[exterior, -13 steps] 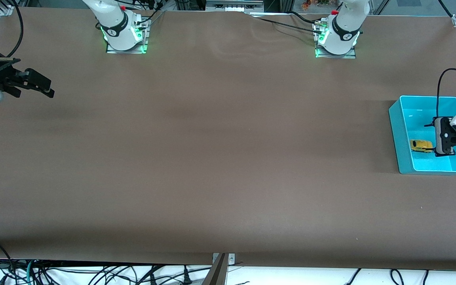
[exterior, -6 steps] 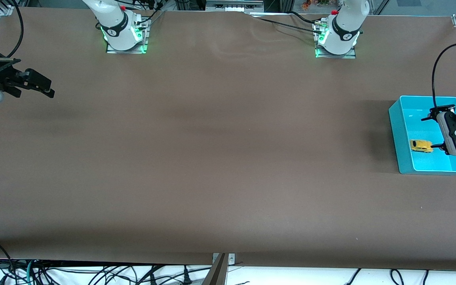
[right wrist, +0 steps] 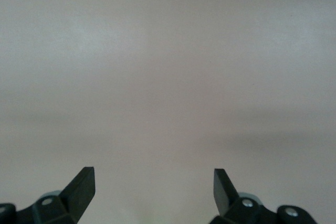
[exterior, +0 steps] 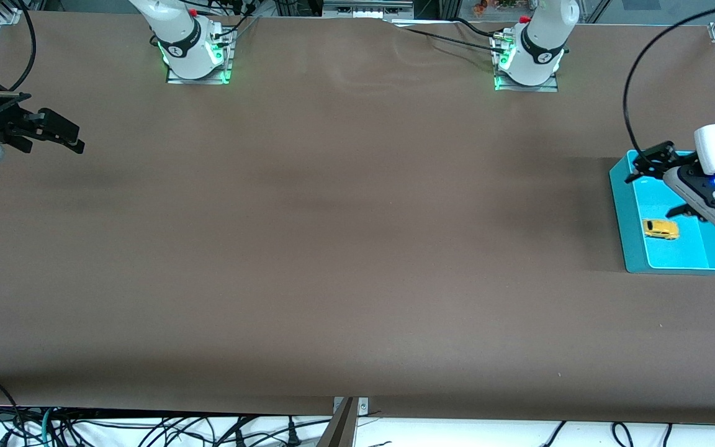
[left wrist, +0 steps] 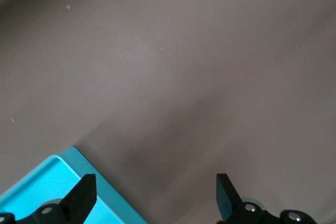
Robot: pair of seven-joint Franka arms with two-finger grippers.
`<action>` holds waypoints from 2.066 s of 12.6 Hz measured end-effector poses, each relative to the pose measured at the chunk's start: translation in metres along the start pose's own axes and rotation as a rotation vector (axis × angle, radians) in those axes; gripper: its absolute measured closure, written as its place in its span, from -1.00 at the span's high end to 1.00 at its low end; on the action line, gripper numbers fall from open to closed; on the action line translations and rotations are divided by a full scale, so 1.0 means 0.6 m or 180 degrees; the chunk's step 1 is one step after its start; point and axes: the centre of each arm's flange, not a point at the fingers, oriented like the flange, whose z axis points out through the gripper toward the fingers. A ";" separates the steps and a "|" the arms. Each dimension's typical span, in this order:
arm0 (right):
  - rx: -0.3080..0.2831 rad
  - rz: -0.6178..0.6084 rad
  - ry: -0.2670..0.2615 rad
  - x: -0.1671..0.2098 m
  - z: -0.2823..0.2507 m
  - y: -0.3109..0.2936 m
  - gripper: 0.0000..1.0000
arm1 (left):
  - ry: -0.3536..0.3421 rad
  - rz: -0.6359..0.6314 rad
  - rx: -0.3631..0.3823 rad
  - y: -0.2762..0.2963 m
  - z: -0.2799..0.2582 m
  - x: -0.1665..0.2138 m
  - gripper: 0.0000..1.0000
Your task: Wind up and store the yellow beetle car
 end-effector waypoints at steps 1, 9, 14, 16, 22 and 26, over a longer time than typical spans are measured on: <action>0.0000 0.0000 -0.0001 0.000 0.000 0.000 1.00 | 0.0000 -0.0331 -0.0007 0.018 -0.009 0.003 1.00; -0.0001 -0.0008 0.0001 0.000 -0.001 -0.002 1.00 | -0.0060 -0.1491 0.0034 0.072 -0.095 -0.029 1.00; -0.0001 -0.0009 0.0001 0.000 -0.001 -0.003 1.00 | -0.0146 -0.1675 0.0004 0.069 -0.094 -0.038 1.00; -0.0001 -0.0009 0.0001 0.000 -0.001 -0.003 1.00 | -0.0167 -0.1673 -0.0003 0.069 -0.090 -0.036 1.00; -0.0001 -0.0012 0.0000 0.000 -0.001 -0.003 1.00 | -0.0202 -0.1673 -0.0015 0.066 -0.081 -0.032 1.00; -0.0002 -0.0032 -0.0001 -0.001 -0.001 -0.009 1.00 | -0.0215 -0.1676 -0.0020 0.064 -0.077 -0.031 1.00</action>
